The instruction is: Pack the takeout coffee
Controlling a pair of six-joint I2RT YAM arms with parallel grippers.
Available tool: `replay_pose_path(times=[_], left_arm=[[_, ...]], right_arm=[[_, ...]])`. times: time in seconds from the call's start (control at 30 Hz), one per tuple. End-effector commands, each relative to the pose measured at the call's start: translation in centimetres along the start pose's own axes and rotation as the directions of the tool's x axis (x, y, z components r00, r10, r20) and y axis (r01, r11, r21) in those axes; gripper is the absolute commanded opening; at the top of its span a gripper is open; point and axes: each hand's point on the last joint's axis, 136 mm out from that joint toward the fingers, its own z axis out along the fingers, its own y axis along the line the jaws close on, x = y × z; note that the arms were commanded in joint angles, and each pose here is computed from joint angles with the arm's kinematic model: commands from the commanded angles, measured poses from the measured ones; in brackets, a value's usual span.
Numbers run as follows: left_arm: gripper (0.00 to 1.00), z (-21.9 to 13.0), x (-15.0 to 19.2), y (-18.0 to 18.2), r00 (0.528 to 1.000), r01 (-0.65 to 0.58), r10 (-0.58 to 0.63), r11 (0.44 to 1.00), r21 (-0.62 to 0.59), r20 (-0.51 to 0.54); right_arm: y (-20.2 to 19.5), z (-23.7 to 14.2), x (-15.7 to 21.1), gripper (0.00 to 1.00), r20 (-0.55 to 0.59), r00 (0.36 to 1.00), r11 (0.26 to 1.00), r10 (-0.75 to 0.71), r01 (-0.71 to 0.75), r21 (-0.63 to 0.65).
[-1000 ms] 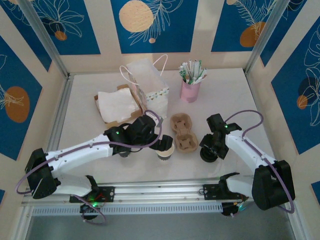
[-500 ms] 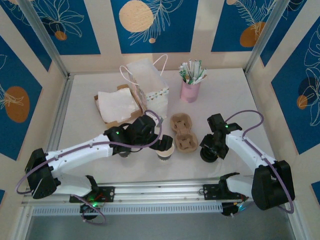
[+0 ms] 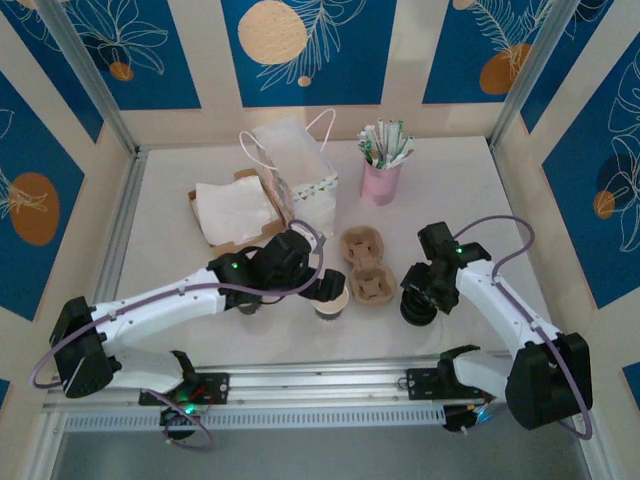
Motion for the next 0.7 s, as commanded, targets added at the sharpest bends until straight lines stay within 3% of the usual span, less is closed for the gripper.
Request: replay_pose_path(times=[0.0, 0.37, 0.67], left_arm=[[1.00, -1.6, -1.1, -0.4, 0.998, -0.013, 0.013, 1.000, 0.000, 0.055], [1.00, -5.8, -2.1, 1.6, 0.978, -0.004, 0.014, 0.999, -0.046, 0.208], [1.00, -7.8, -0.7, 4.3, 0.980, 0.012, 0.009, 0.994, -0.106, 0.196]], right_arm=[[0.2, -1.4, 0.2, 0.76, -0.011, 1.000, 1.000, -0.008, 0.008, -0.023], [4.7, -6.6, 0.6, 0.75, 0.023, 0.981, 0.960, -0.194, 0.194, -0.199], [10.2, -9.4, 3.9, 0.74, 0.044, 0.894, 0.855, -0.446, 0.440, -0.274]])
